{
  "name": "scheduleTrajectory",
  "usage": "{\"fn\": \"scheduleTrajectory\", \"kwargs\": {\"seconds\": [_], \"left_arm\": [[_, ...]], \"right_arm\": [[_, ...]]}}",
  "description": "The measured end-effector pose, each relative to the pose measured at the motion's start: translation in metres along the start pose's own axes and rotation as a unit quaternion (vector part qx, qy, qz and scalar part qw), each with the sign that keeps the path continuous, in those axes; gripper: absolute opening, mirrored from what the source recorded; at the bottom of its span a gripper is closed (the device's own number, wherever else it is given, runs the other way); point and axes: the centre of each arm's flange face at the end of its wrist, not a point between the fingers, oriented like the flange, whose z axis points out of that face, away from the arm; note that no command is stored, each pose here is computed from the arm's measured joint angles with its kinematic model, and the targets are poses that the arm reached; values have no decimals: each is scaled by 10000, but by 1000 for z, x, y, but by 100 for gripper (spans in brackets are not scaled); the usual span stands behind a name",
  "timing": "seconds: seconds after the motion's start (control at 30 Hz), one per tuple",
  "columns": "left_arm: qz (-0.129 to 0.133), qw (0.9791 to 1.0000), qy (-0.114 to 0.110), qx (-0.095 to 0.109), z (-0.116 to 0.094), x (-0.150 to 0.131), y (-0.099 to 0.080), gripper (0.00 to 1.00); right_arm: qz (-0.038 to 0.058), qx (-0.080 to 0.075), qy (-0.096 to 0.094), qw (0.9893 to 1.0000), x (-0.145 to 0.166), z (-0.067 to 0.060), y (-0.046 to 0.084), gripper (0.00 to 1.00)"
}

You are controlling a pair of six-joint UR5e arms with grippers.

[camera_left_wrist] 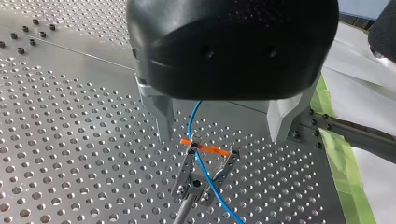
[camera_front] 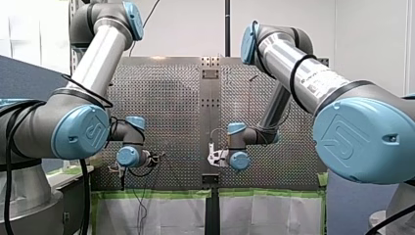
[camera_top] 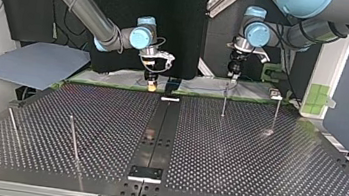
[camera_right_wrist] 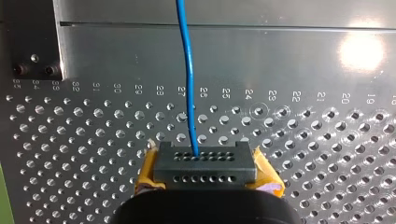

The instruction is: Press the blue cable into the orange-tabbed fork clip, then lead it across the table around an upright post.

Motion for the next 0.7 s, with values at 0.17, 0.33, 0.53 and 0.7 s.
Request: {"fn": "scheduleTrajectory", "kwargs": {"seconds": [0.17,0.33,0.53,0.7], "left_arm": [[22,10000,4,-9,0,0,0,100],[165,9999,4,-7,0,0,-2,100],[488,9988,-9,-48,1,-1,-7,100],[666,9978,-44,-30,3,-2,-14,100]], "right_arm": [[-4,1,-1,10000,0,0,0,0],[-9,2,-1,10000,0,0,0,0],[-11,7,-5,10000,-1,0,-1,0],[-9,11,16,10000,0,0,-1,0]]}}
